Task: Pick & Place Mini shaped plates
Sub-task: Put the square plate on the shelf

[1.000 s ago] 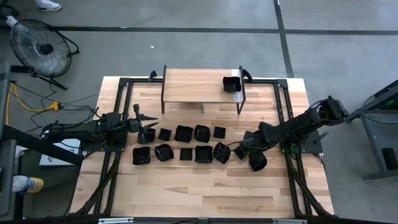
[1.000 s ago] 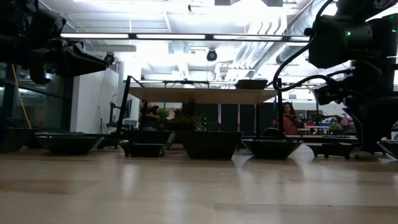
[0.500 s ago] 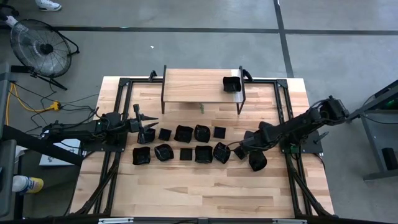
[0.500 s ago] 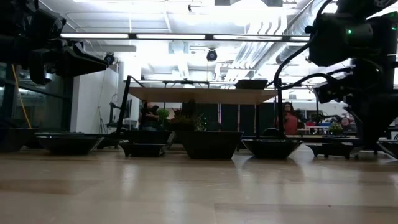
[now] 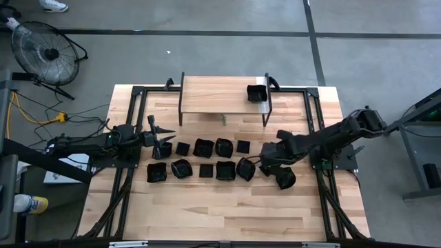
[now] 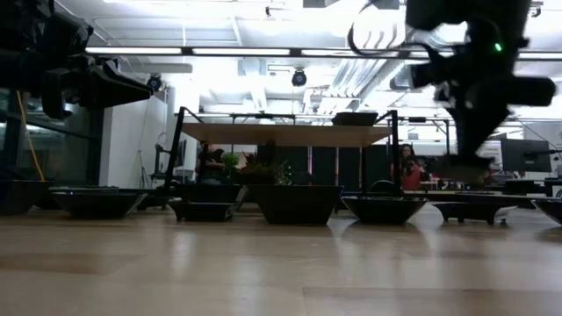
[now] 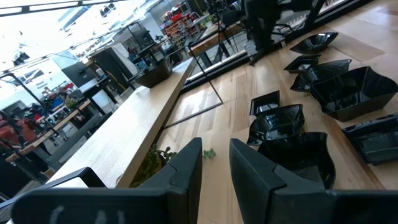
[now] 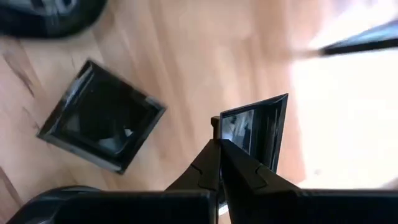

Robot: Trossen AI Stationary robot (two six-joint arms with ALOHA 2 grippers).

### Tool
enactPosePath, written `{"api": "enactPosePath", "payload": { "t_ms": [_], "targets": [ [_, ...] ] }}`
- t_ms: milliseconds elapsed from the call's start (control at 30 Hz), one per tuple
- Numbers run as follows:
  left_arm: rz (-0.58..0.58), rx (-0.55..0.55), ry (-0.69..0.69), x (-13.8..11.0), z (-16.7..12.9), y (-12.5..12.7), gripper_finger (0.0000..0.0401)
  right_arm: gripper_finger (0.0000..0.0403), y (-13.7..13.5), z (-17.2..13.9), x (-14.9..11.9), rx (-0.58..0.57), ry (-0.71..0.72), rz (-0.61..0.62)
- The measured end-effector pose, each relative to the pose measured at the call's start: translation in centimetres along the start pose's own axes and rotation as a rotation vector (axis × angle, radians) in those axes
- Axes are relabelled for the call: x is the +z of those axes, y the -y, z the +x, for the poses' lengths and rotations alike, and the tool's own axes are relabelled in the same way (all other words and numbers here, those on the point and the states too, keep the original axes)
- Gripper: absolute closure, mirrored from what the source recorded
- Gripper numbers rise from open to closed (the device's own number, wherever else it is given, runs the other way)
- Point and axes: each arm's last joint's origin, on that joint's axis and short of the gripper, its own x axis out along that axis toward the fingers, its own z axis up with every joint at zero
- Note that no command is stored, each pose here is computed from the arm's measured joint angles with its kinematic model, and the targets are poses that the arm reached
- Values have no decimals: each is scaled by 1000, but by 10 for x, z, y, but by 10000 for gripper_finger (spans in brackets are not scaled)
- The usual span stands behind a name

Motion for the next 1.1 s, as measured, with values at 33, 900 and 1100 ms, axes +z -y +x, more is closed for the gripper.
{"api": "enactPosePath", "payload": {
  "t_ms": [33, 900, 1100],
  "targets": [
    [0, 0, 0, 0, 0, 0, 323, 402, 1, -6, 3, -13, 13, -12],
    [0, 1, 0, 0, 0, 0, 323, 403, 91, -71, 123, -60, 750, -435],
    [0, 0, 0, 0, 0, 0, 323, 403, 117, -69, 132, -66, 851, -426]
  ]
}}
